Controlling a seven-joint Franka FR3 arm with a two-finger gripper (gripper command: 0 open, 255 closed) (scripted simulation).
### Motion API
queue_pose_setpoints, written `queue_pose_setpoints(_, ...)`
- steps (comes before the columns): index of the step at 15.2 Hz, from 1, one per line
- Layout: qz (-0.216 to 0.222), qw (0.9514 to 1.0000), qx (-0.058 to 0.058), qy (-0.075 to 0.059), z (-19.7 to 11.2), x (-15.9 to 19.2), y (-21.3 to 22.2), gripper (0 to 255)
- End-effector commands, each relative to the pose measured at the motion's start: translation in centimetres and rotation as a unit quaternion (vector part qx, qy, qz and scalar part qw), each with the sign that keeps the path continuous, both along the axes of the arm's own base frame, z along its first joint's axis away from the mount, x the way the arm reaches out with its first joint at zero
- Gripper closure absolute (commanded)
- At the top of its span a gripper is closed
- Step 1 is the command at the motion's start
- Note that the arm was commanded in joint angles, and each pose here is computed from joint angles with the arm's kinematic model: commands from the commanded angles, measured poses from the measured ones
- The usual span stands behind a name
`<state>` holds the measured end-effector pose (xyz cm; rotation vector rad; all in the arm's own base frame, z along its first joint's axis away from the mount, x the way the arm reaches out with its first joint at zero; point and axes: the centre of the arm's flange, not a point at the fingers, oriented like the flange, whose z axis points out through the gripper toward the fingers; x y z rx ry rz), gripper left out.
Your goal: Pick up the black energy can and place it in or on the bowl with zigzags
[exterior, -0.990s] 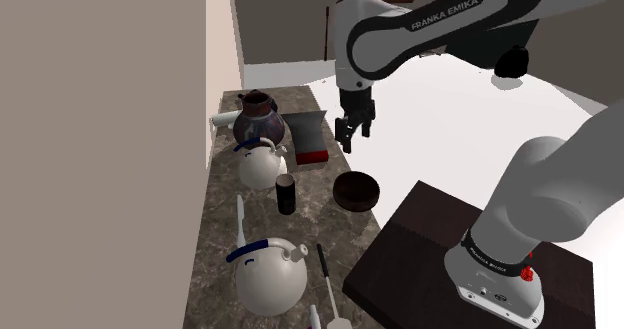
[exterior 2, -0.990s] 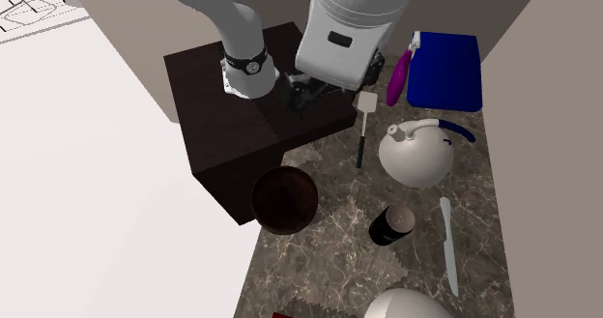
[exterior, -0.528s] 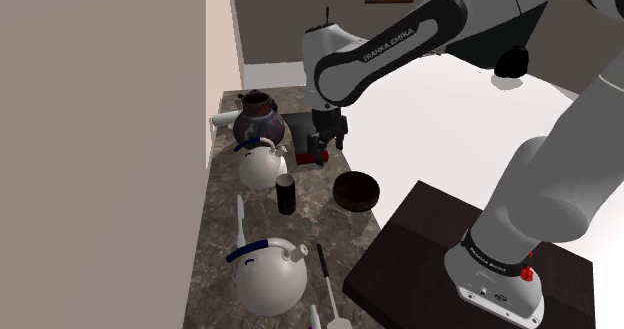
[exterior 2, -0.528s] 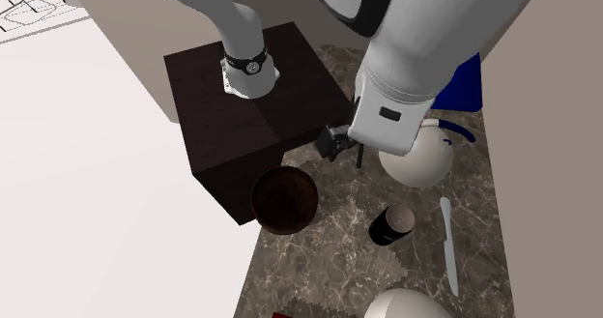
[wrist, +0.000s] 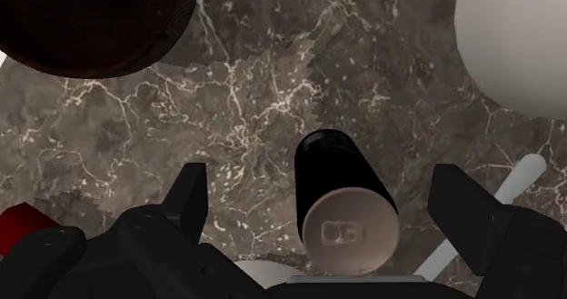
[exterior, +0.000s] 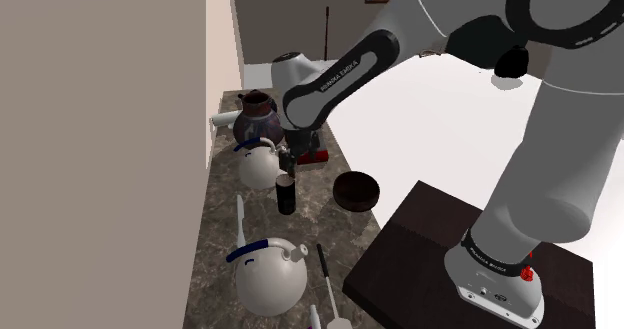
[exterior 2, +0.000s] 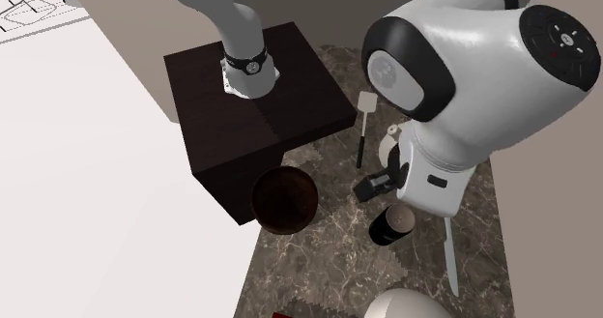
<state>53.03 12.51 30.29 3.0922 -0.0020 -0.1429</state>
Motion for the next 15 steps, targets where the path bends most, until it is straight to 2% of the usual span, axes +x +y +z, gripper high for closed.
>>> queue_pose_setpoints(1,0.000,1.0000,-0.001,-0.004,-1.8,1.6,1.0,0)
queue_pose_setpoints(5,0.000,0.9999,-0.002,-0.012,-5.0,5.1,2.9,0)
queue_pose_setpoints(12,0.000,0.9999,-0.002,-0.012,-8.7,4.8,2.7,0)
queue_pose_setpoints(15,0.000,0.9999,-0.002,-0.012,-9.0,4.8,2.7,0)
